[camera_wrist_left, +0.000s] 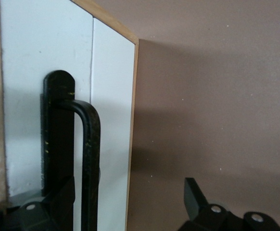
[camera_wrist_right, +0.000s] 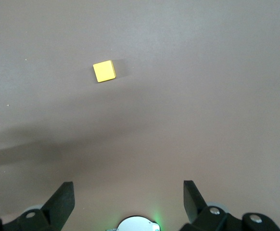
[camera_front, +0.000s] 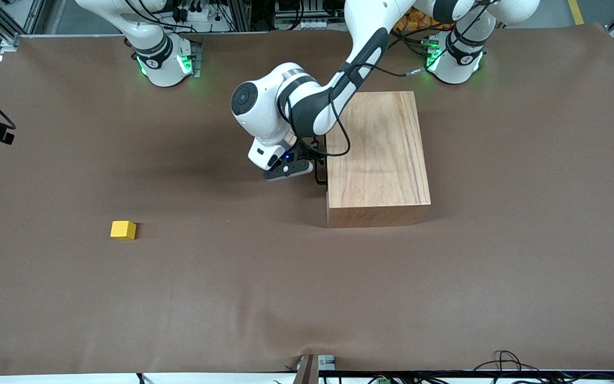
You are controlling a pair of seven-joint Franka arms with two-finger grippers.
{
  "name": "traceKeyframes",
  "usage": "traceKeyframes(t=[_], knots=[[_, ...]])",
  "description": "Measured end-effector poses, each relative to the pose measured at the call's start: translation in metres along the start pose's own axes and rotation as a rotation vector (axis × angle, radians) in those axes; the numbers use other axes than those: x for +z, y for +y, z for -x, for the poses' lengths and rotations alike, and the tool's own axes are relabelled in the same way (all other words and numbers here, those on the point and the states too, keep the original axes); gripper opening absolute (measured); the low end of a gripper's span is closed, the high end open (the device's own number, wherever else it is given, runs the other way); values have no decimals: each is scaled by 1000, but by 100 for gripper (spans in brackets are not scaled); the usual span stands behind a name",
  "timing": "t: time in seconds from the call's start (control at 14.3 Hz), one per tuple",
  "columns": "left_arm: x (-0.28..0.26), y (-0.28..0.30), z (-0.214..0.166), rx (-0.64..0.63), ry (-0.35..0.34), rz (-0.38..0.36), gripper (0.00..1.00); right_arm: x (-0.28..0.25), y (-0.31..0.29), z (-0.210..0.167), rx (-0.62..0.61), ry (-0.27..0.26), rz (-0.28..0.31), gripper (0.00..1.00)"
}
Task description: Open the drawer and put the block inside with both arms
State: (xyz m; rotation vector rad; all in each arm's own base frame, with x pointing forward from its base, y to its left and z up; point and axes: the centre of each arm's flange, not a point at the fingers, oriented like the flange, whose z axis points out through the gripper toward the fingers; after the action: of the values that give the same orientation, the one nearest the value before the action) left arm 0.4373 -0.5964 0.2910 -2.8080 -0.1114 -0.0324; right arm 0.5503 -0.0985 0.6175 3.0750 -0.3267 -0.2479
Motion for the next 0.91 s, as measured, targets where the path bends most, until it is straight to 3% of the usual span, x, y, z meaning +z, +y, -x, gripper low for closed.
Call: traceKeyframes(t=[0.63,0.91], knots=[[8,18,5,33,32,60,100,9,-4,-12,-5,12,9,100],[2,30,14,54,50,121,100,19,-4,-25,-3,24,13,100]])
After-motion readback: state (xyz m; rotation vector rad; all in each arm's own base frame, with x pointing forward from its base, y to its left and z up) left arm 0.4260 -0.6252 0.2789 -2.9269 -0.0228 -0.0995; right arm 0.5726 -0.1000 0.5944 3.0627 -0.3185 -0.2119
